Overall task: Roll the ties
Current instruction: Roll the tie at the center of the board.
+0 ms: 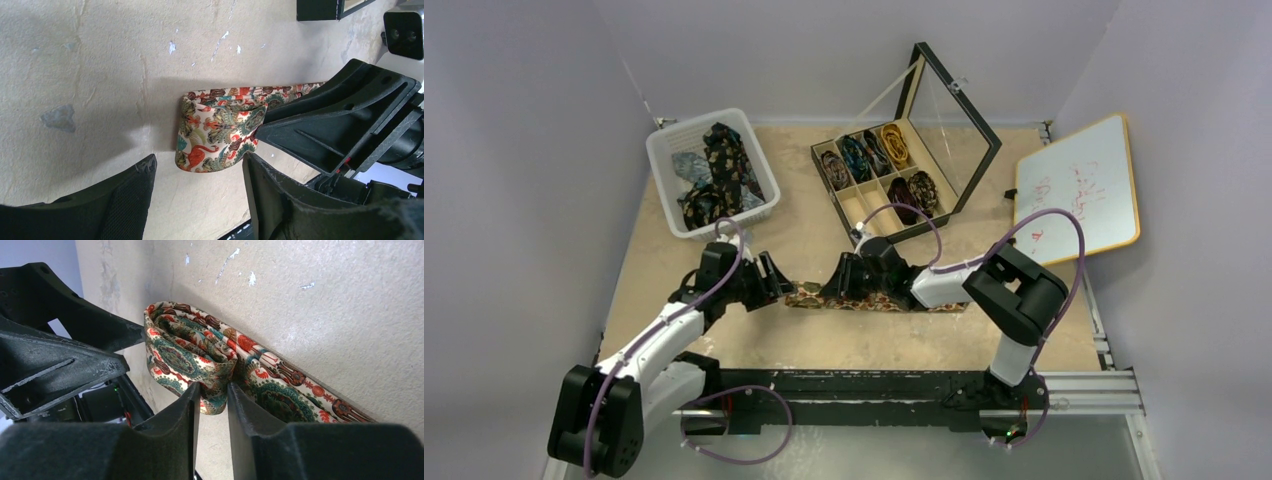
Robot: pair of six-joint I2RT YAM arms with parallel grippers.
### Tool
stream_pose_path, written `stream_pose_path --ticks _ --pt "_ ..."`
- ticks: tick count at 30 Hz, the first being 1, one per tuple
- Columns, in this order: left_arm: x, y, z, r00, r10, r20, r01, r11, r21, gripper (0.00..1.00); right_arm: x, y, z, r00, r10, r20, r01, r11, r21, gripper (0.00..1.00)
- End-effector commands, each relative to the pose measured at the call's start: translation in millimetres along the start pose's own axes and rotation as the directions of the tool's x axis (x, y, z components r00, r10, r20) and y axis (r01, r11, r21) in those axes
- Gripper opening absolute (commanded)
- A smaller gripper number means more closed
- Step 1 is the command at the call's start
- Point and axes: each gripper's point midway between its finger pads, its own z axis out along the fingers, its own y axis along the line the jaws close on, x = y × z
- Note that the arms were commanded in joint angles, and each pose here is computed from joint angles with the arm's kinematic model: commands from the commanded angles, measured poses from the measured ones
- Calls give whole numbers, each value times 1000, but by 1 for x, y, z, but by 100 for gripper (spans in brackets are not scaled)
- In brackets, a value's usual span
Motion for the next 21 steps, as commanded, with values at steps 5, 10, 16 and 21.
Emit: stream_pose_path --ticks 5,10,16,21 --pt "-4 -5 13 996 85 3 -85 994 74 61 -8 -1 9 1000 0 -2 0 1000 -3 22" --pt "-5 -5 18 994 111 14 -112 989 94 60 -6 -10 9 1000 14 -16 -14 1000 4 19" --pt "-4 -12 21 992 130 5 -129 981 147 60 -2 -12 11 999 13 -34 -13 1000 -2 19" --pt "-1 -13 26 994 105 -29 -99 983 157 57 0 -17 12 999 24 -43 -24 1000 6 18"
